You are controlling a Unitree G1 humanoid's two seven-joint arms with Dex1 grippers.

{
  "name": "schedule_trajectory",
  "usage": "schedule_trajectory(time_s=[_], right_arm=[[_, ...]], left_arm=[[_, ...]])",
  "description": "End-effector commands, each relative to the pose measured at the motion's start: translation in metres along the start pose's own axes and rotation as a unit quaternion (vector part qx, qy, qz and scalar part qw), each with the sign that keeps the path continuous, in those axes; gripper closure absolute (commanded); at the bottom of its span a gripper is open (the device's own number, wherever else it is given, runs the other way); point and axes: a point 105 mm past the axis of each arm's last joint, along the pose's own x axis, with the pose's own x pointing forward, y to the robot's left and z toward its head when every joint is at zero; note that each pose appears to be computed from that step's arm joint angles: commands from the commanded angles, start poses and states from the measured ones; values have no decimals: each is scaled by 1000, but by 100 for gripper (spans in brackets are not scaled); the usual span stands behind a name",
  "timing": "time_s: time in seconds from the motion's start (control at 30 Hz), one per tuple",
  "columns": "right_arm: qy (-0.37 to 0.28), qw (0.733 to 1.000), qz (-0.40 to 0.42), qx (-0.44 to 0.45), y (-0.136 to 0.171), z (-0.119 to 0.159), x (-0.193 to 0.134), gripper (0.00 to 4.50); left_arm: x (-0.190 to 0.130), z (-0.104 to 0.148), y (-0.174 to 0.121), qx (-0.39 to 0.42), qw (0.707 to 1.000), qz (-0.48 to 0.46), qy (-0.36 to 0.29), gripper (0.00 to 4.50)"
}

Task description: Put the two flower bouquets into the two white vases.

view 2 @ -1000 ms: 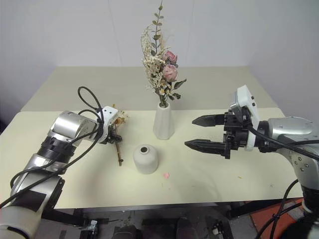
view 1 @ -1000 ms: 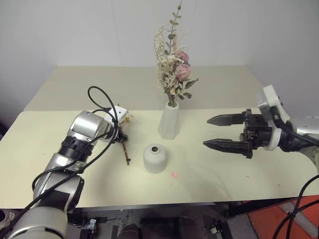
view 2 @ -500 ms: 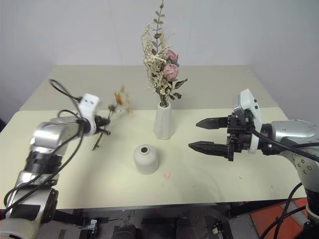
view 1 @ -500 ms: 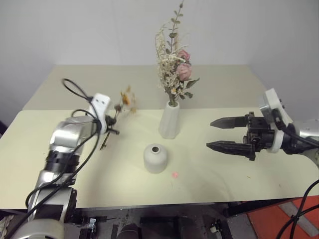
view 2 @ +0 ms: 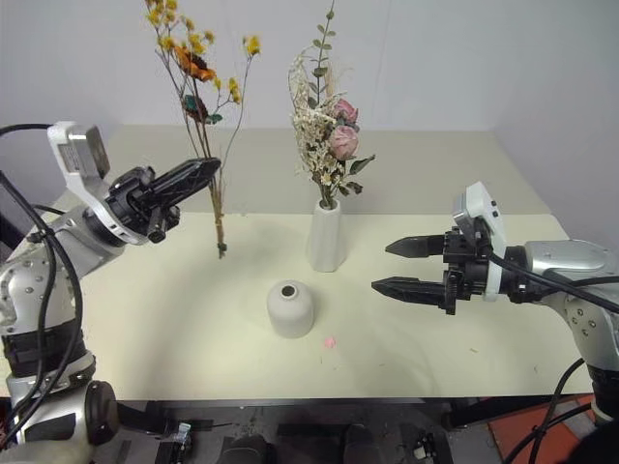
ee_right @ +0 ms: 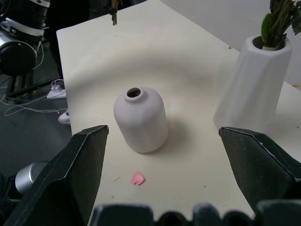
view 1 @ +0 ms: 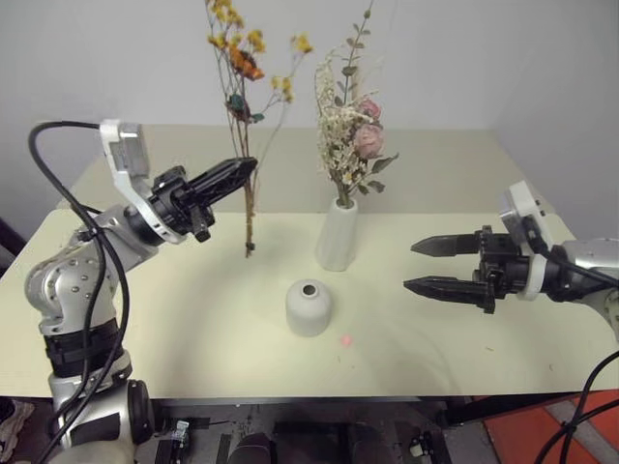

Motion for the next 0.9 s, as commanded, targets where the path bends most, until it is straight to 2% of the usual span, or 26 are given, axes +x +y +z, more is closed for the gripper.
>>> schedule_trajectory(time_s=[0.03,0.13,0.4,0.6,0.9], right_arm=[[-4,1000,17,-9,5,4,0,0],[-4,999,34,-3,11,1,2,0],[-2,999,45,-2,14,-4,0,0],[-1,999,41,-4,14,-4,0,0],[-1,999,35,-8,15,-5,0,0]], left_arm=[[15,5,-11,11,998,-52,-22,446],[24,0,-12,1,997,-76,-29,446],[37,-34,-12,-3,994,-109,-6,446],[37,-55,-13,7,993,-114,19,446],[34,-69,-9,5,994,-106,30,446]])
